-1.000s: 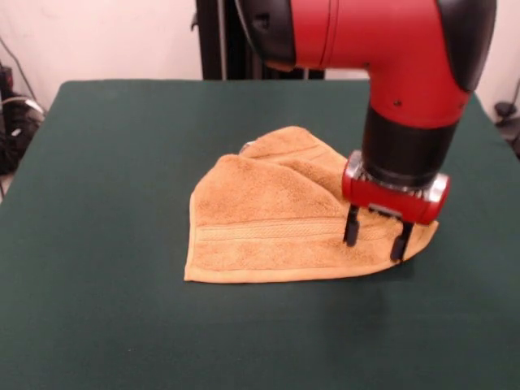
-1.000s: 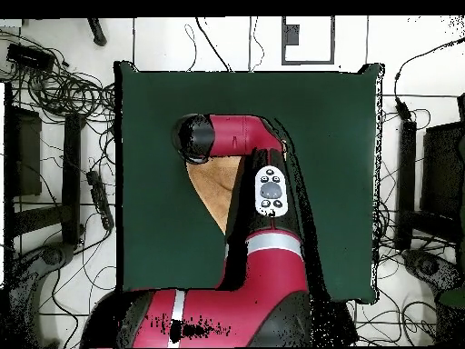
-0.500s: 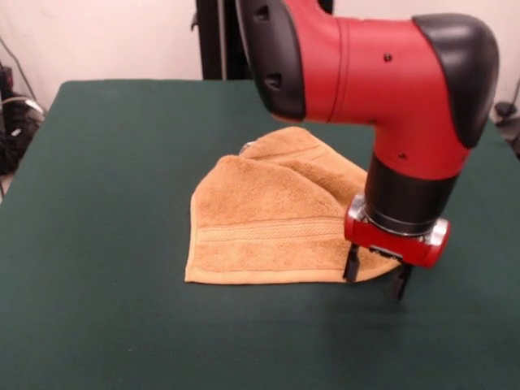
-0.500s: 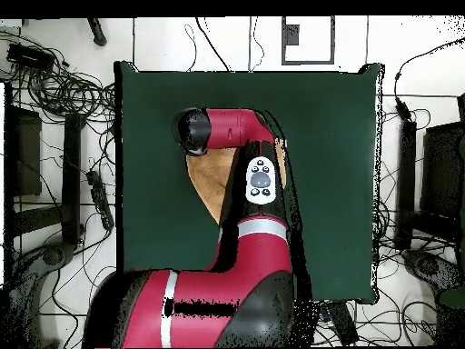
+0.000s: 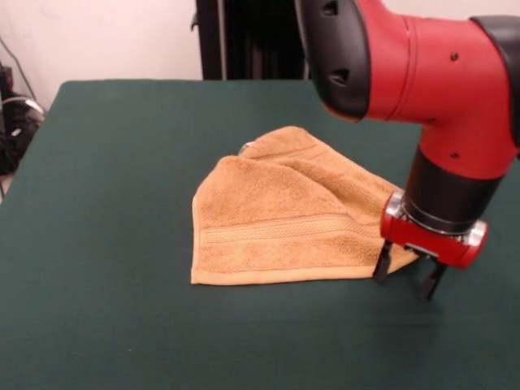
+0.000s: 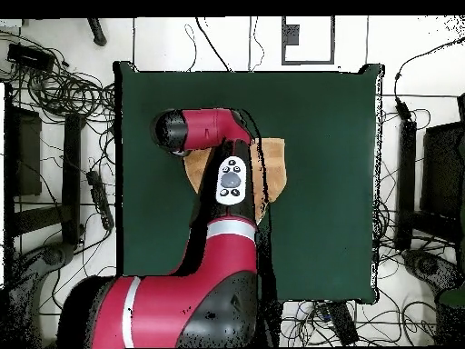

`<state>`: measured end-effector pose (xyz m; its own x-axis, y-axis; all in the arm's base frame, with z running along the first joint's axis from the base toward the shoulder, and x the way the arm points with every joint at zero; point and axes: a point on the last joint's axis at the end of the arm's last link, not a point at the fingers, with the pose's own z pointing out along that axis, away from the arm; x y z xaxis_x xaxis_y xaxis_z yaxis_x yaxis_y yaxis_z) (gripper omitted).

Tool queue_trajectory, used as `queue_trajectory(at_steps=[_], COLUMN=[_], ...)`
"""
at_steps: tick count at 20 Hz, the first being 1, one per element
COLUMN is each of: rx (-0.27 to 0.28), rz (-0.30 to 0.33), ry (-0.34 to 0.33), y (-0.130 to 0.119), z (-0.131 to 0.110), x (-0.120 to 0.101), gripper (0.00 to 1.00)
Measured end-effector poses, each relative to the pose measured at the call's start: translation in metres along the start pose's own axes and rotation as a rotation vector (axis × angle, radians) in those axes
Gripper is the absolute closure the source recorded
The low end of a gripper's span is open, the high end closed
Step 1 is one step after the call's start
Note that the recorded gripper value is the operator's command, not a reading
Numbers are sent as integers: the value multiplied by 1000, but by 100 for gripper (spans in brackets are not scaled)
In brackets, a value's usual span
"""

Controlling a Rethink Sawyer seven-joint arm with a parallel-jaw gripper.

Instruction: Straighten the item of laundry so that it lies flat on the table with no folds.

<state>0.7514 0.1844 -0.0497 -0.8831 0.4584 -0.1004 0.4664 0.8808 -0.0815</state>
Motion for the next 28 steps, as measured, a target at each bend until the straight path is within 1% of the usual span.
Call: queue_trajectory(at_steps=[4,5,10,14,15,17,21,22,24,25,28], rx=[-2,-5,-12,-7,-3,-2,-11,-20,-31,-41,-65], rz=[38,57,77,82,86,92,113,124,134,143,167], ry=[3,7,17,29,35,39,32,20,5,-12,-49], y=[5,6,8,7,6,4,-3,-6,-10,-14,-25], z=[-1,-1,-4,-17,-28,-42,-84,-105,-123,-138,-172], x=[4,5,3,0,-3,-8,-27,-37,-47,-56,-76], gripper=[0,0,0,0,0,0,0,0,0,0,0])
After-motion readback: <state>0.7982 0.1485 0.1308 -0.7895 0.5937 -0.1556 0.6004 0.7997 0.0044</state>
